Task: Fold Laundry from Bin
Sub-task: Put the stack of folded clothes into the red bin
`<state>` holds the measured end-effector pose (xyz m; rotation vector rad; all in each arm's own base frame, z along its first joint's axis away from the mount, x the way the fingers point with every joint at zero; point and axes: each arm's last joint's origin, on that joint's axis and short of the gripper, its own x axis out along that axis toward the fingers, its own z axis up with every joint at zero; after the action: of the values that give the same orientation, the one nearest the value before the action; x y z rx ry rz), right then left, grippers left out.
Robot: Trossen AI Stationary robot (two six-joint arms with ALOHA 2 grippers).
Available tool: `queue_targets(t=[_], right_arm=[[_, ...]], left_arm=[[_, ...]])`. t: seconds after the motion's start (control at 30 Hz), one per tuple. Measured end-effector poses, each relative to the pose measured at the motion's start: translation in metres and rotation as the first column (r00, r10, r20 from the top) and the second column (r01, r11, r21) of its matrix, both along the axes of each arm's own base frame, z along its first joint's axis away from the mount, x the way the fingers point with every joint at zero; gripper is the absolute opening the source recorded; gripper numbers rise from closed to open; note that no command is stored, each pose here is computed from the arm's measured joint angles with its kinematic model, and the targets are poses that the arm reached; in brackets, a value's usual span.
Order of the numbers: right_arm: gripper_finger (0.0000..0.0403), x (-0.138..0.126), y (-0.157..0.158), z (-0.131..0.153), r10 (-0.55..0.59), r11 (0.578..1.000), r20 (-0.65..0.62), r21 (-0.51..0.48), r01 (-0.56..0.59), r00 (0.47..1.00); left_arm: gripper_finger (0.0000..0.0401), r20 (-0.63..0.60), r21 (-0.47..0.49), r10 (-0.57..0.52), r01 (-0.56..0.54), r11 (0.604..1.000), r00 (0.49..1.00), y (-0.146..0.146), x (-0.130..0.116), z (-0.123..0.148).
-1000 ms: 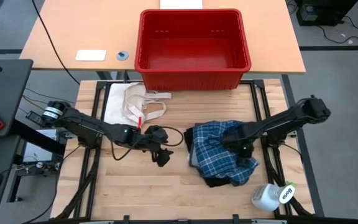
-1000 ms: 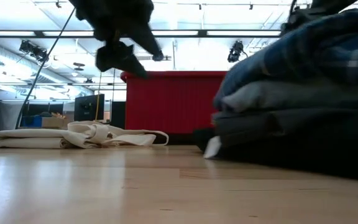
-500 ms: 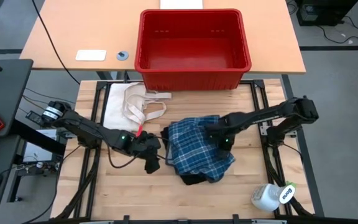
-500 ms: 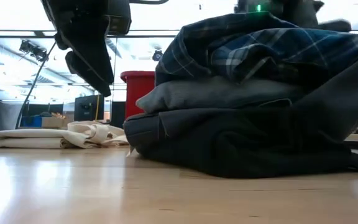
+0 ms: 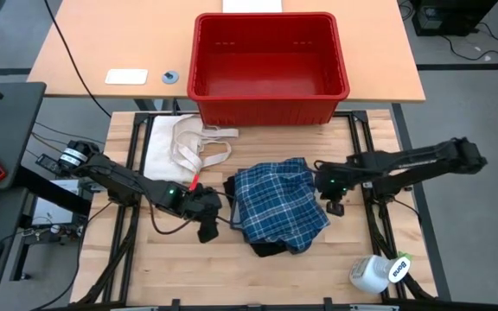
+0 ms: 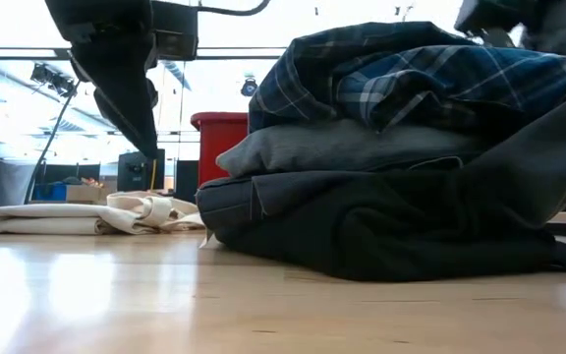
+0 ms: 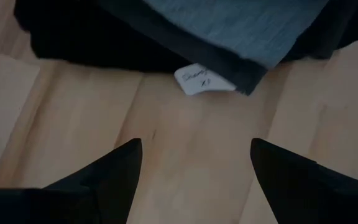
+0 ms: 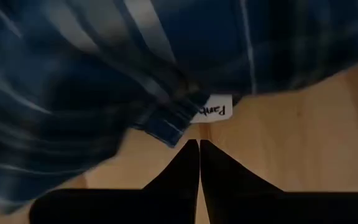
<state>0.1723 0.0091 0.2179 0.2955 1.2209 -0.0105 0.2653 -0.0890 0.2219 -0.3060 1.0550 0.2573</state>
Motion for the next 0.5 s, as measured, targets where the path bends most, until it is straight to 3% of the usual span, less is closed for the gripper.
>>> queue_targets(t=[0.17,0.3,0.5], right_arm=[[0.0025,-0.008,0.000,-0.028,-0.008,1.000,0.113,-0.002,0.008,0.994],[0.0033,-0.001,-0.002,-0.035,-0.014,0.998,0.147,-0.063,0.023,0.989],[0.0057,0.010,-0.005,-0.052,-0.030,0.979,0.078,-0.198,0.045,0.997]], left_arm=[[0.0304,-0.022,-0.022,0.071,-0.071,0.997,0.997,0.002,-0.004,-0.006],[0.0304,-0.012,-0.023,0.135,-0.135,0.991,0.991,0.004,-0.009,-0.025],[0.0304,0.118,-0.026,0.102,-0.099,0.995,0.988,0.007,-0.014,-0.057]])
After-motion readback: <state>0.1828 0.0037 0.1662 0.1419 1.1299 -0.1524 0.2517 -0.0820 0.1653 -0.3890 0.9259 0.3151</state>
